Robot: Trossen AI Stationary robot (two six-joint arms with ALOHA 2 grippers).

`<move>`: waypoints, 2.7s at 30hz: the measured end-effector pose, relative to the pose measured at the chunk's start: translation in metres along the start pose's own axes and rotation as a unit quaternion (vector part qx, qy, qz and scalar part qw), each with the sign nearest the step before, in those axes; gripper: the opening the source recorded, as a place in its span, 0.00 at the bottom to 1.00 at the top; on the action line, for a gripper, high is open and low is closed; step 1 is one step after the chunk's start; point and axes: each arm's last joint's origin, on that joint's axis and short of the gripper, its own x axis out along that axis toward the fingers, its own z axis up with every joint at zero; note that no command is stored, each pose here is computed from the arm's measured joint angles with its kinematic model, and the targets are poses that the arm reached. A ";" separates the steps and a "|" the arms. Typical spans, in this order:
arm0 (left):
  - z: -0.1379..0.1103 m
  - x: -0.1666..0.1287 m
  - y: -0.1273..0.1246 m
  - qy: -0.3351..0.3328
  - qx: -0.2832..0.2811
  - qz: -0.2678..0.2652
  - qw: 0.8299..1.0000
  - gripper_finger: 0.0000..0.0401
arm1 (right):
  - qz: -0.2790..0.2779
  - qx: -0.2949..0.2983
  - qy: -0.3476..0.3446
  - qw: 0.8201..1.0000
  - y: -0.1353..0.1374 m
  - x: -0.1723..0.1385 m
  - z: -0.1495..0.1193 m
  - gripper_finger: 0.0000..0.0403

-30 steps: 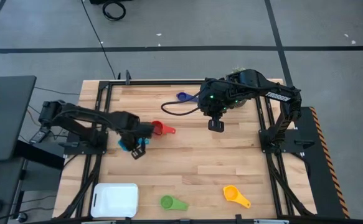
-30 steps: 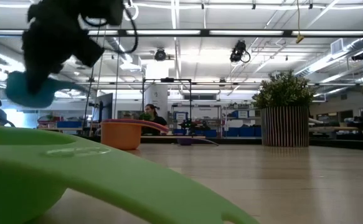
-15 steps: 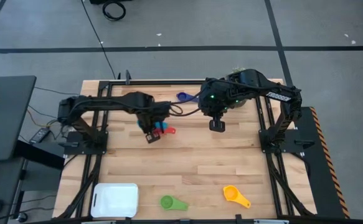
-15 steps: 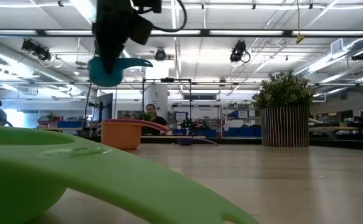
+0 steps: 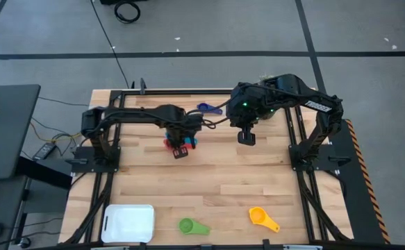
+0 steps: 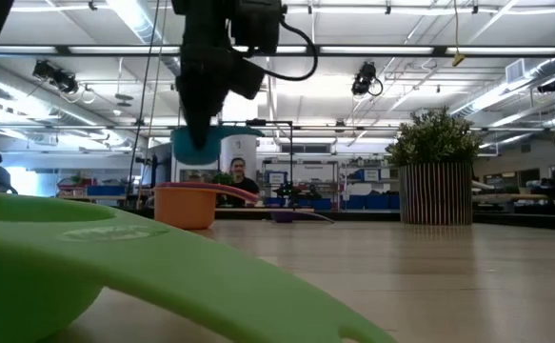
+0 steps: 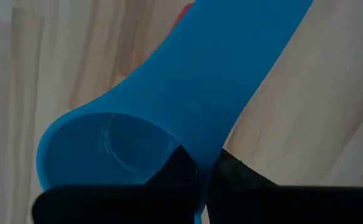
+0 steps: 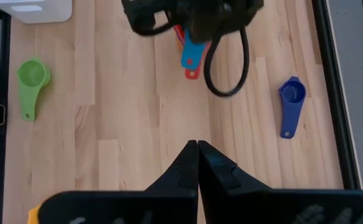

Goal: Nest measuring cups in basket
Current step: Stack the light blue measuring cup into the red measuring cup, then stack the yellow measuring cup into the light blue measuring cup

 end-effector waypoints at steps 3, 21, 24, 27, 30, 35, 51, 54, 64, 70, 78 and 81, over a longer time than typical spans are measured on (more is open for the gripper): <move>0.003 0.009 0.000 0.014 0.000 0.003 1.000 0.03 | 0.000 0.000 0.000 1.000 0.000 0.000 0.000 0.01; -0.005 0.039 0.002 0.034 -0.010 0.013 0.999 0.03 | 0.000 0.000 0.000 1.000 0.000 0.000 0.000 0.01; -0.004 0.040 0.002 0.030 -0.009 0.012 0.999 0.03 | 0.000 0.000 0.000 1.000 0.000 0.000 0.000 0.01; -0.004 0.040 0.002 0.031 -0.009 0.013 0.999 0.03 | 0.000 0.000 0.000 1.000 0.000 0.000 0.000 0.01; -0.004 0.040 0.002 0.031 -0.009 0.013 0.999 0.03 | 0.000 0.000 0.000 1.000 0.000 0.000 0.000 0.01; -0.004 0.040 0.002 0.031 -0.009 0.014 0.999 0.11 | 0.000 0.001 0.000 1.000 0.000 0.000 0.000 0.01; -0.013 0.030 0.003 0.088 -0.012 0.017 0.996 0.19 | 0.000 0.001 0.001 1.000 0.000 -0.001 -0.001 0.01; -0.013 0.012 0.004 0.083 -0.013 0.018 0.996 0.19 | 0.010 0.001 0.000 1.000 0.000 -0.003 -0.002 0.01; -0.032 -0.102 0.006 -0.108 -0.017 0.000 0.994 0.19 | 0.085 0.001 -0.045 0.995 0.020 -0.047 -0.025 0.01; -0.068 -0.165 0.010 -0.229 -0.021 0.007 0.973 0.19 | 0.077 0.026 -0.054 0.995 0.035 -0.057 -0.032 0.01; -0.118 -0.207 0.016 -0.317 -0.061 -0.021 0.946 0.19 | 0.089 0.056 0.025 0.994 0.068 -0.029 -0.047 0.01; -0.130 -0.215 0.017 -0.335 -0.063 -0.025 0.940 0.19 | 0.057 0.089 0.045 0.993 0.072 -0.020 -0.058 0.01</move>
